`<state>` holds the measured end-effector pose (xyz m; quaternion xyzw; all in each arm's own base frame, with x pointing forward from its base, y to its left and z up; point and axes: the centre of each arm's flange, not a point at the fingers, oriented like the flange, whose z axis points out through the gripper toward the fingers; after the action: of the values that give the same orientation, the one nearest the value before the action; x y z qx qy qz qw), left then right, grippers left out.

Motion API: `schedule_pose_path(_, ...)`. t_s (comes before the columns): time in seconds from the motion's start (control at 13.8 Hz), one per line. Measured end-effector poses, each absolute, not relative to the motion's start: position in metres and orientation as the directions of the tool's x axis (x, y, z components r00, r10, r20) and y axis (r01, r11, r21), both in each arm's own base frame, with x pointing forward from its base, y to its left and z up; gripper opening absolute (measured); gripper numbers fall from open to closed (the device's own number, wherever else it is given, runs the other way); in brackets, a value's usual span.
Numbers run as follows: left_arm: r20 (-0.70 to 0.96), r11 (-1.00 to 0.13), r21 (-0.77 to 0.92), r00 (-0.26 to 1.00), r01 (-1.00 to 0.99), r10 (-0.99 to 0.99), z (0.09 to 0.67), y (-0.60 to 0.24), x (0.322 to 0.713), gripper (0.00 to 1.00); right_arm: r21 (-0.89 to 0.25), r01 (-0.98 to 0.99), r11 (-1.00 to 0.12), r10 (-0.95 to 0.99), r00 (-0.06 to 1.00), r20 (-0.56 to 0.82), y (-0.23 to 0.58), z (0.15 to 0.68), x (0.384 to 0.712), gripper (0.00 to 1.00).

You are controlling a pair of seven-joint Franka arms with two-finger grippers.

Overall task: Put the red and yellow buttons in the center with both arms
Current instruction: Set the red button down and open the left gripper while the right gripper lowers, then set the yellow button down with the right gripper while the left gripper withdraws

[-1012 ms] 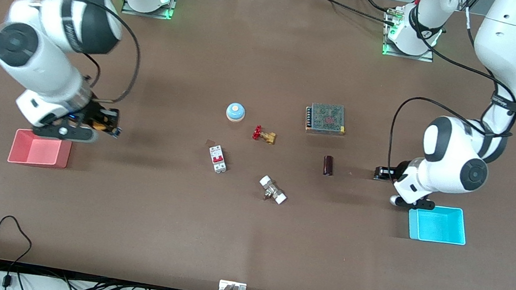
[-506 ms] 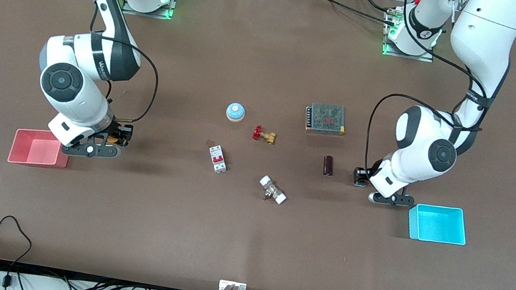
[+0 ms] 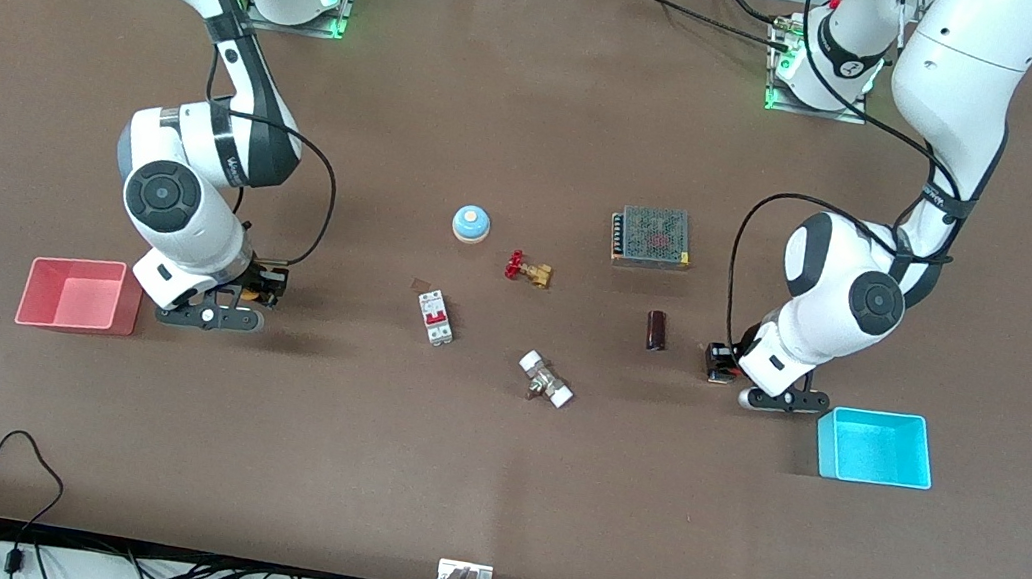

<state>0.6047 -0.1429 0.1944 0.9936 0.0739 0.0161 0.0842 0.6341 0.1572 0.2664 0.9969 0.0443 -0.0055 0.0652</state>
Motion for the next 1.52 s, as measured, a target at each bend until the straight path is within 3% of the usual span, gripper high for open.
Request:
schedule_pose_path(0.29,0.025,-0.975,0.17,0.989,0.141,0.147,0.194,-0.145,0.604,0.52,0.124,0.096,-0.988,0.093,0.995,-0.027,0.161,0.243,0.633,0.41)
schedule_pose_path(0.65,0.047,-0.981,0.165,0.993,0.1,0.109,0.245,-0.118,0.626,0.99,0.12,0.085,-0.989,0.083,0.996,-0.028,0.17,0.229,0.631,0.41)
schedule_pose_path(0.94,0.003,-0.988,0.117,0.995,0.101,0.102,0.32,-0.047,0.656,1.0,0.123,0.073,-0.99,0.07,0.997,-0.026,0.174,0.227,0.63,0.41)
schedule_pose_path(1.3,0.02,-0.992,0.039,0.993,0.119,0.12,0.39,0.02,0.656,1.0,0.125,0.069,-0.99,0.066,0.997,-0.026,0.177,0.226,0.628,0.44)
schedule_pose_path(1.52,0.01,-0.989,0.061,0.991,0.134,0.134,0.449,0.035,0.644,1.0,0.124,0.07,-0.99,0.067,0.997,-0.029,0.179,0.221,0.627,0.72)
